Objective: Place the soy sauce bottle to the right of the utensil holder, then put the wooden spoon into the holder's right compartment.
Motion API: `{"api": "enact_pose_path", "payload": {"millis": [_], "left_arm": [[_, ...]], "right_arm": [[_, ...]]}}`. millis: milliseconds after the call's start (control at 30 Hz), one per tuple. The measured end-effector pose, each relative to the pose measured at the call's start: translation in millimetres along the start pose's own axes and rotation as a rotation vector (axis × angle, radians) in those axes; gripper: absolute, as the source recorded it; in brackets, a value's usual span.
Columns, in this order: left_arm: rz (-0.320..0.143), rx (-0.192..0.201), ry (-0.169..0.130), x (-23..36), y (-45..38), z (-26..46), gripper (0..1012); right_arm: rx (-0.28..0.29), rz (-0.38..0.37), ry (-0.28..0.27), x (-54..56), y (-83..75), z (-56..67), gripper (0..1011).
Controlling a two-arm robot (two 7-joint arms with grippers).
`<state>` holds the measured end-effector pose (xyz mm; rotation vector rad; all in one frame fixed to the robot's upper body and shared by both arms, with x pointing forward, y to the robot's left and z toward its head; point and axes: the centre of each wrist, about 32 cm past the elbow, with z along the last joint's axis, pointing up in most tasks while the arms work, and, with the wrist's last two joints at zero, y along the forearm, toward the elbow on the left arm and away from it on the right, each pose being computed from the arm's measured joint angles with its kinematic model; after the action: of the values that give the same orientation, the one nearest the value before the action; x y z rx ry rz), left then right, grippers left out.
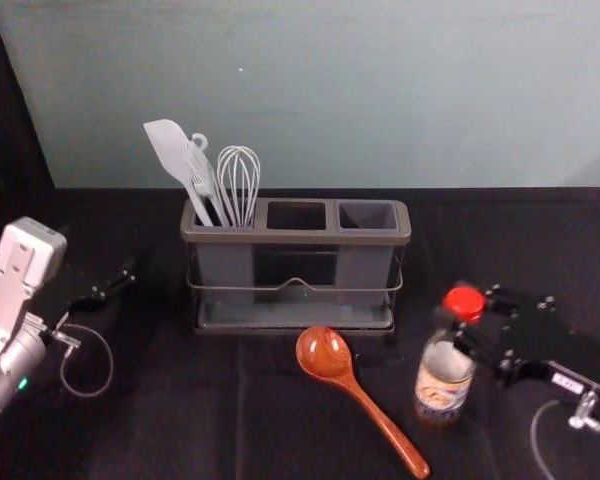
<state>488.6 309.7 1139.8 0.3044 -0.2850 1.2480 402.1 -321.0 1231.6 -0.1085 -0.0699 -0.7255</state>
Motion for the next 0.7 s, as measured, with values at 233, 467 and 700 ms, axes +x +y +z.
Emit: {"api": "enact_pose_path", "payload": {"millis": [233,467,700], "left_arm": [[0.000,0.000,0.000,0.0,0.0,0.0,1011],[0.000,0.000,0.000,0.0,0.0,0.0,1011],[0.000,0.000,0.000,0.0,0.0,0.0,1011]], "right_arm": [[-0.007,-0.090,0.001,21.4,-3.1,-1.7,382],[-0.001,-0.136,0.031,40.4,5.2,-6.3,382],[-0.007,-0.143,0.035,60.9,24.2,-4.8,381]]}}
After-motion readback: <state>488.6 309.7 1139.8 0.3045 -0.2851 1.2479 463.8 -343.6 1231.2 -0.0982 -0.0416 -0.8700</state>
